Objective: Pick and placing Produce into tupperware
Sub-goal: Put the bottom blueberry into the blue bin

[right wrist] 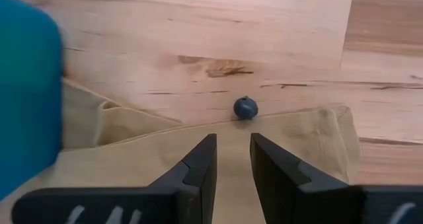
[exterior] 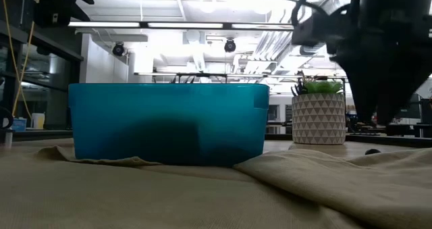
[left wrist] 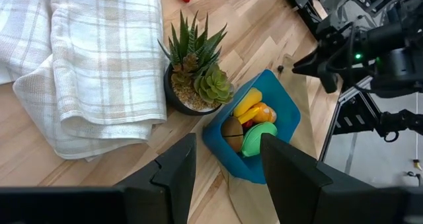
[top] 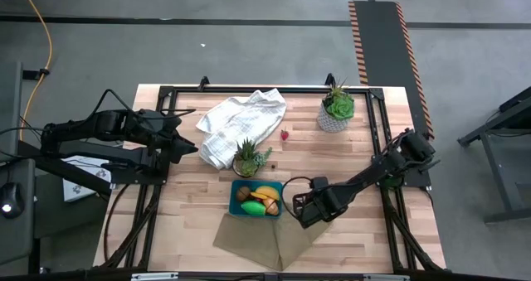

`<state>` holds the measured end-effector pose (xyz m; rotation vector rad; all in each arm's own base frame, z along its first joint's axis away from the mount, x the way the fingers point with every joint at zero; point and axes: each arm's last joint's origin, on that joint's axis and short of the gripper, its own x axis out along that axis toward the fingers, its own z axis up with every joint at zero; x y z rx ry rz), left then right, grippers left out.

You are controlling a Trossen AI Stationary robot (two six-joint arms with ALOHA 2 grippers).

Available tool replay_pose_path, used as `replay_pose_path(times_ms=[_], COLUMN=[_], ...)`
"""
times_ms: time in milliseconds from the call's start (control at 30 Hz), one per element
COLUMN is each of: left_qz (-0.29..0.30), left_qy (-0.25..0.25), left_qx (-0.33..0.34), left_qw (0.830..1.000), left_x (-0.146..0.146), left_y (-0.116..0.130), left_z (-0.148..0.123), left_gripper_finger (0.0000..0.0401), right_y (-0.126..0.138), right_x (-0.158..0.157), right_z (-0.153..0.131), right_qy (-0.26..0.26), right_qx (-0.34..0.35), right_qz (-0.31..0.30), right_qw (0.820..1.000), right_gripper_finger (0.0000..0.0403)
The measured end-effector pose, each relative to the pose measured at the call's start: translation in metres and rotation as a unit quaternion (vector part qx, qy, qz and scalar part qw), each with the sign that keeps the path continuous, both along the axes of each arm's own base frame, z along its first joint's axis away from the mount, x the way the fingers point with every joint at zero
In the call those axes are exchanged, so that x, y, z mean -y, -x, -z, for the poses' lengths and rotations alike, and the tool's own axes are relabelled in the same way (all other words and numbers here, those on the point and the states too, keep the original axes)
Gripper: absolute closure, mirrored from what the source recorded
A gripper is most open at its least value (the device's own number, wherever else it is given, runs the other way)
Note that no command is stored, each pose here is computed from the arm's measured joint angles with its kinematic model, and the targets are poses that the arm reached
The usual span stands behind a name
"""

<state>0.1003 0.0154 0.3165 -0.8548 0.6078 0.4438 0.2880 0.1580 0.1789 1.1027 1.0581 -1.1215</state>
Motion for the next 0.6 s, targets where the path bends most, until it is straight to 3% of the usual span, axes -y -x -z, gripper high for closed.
replay_pose_path(times_ms=[600], left_qz=[0.000], left_qy=[0.000], left_qx=[0.000], left_qw=[1.000], left_x=[0.000], left_y=[0.000], left_z=[0.000], left_gripper_finger=[0.0245], right_y=[-0.008], right_x=[0.006], right_z=[0.022], right_qy=[0.025], right_qx=[-0.031], right_qz=[0.017], right_qw=[0.999], right_gripper_finger=[0.0320])
